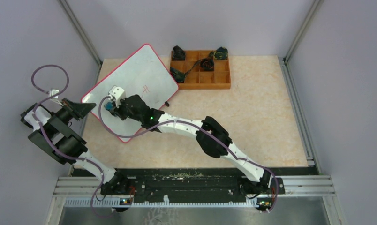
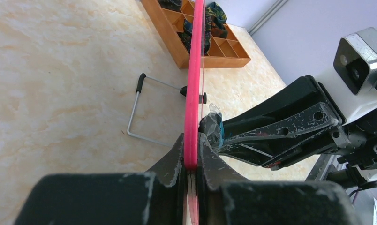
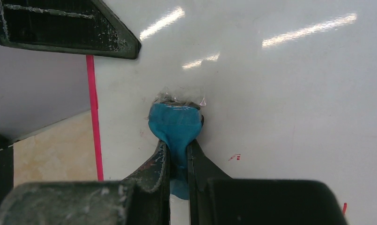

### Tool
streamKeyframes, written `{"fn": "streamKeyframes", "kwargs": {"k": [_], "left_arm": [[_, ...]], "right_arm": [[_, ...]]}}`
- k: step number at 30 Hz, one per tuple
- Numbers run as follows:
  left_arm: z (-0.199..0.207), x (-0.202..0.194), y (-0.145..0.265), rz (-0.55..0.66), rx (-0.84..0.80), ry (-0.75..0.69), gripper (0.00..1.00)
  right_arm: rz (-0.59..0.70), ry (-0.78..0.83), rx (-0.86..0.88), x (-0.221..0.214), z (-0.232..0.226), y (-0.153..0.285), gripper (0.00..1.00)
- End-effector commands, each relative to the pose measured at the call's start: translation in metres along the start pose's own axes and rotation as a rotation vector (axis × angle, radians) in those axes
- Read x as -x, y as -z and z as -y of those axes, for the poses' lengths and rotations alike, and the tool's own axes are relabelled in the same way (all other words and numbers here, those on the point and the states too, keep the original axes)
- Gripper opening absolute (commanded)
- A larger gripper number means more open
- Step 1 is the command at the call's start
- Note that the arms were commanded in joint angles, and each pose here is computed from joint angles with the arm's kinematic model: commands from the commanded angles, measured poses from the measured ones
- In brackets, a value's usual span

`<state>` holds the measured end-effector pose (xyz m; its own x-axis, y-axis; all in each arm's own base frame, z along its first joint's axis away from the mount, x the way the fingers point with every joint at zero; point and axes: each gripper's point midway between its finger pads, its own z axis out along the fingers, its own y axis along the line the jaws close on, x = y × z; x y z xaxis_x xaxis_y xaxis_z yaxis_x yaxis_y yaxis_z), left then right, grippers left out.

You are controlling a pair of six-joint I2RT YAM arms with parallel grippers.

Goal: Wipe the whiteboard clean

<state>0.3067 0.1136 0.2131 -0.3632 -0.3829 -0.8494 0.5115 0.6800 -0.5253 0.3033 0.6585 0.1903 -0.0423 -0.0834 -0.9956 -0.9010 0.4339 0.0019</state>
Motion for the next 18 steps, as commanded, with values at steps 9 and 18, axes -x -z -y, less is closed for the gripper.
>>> {"fn": "streamKeyframes", "kwargs": {"k": [9, 18], "left_arm": [[-0.012, -0.008, 0.008, -0.094, 0.038, -0.194, 0.00], [-0.014, -0.006, 0.008, -0.090, 0.038, -0.194, 0.00]], "right_arm": [[-0.056, -0.085, -0.257, -0.026, 0.160, 0.027, 0.00], [-0.080, -0.091, -0.452, -0.037, 0.272, 0.093, 0.00]]}}
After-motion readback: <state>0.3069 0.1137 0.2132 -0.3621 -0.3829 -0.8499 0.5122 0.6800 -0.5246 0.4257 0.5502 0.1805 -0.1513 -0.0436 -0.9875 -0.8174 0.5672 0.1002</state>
